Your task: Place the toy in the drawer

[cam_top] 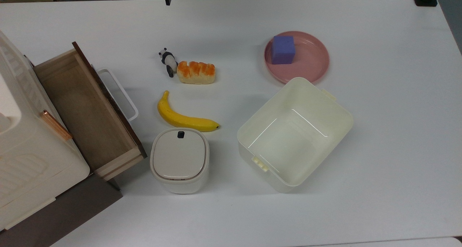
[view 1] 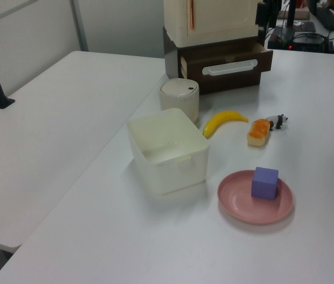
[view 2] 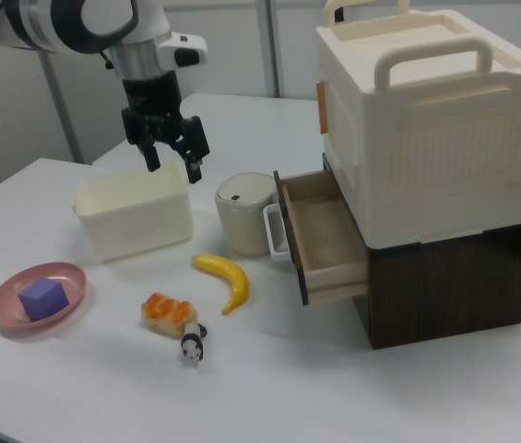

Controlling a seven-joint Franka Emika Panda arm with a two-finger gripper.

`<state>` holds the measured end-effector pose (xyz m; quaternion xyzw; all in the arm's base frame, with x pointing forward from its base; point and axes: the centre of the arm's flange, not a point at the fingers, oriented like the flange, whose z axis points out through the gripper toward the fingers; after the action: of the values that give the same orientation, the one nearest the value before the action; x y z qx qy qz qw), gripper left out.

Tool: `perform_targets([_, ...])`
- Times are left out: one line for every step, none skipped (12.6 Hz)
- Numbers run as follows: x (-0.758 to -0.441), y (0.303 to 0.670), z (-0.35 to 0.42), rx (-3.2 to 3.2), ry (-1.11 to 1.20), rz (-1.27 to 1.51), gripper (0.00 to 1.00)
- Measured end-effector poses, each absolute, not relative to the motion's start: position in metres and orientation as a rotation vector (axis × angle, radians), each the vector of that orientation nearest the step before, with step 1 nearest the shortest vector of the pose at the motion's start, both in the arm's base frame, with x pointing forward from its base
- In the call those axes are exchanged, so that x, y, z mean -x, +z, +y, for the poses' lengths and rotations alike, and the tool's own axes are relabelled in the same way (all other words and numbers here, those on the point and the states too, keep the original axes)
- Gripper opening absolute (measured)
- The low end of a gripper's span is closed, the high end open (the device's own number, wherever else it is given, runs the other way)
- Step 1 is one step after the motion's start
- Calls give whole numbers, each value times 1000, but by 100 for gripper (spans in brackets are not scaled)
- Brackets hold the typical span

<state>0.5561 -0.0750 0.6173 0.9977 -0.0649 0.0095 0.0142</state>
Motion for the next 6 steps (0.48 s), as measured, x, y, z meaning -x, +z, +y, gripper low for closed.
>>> perform_targets([-555,612,-75,-3106,-11,-175,100])
perform_targets([-552,605,-75,-3100,-69,-137,100])
perform_targets([-549,596,-76,-3089,-124,-106,100])
perform_targets([-547,583,-75,-3071,-176,-69,100])
perform_targets([-546,573,-73,-3051,-215,-33,100])
perform_targets([-544,558,-69,-3020,-266,22,100])
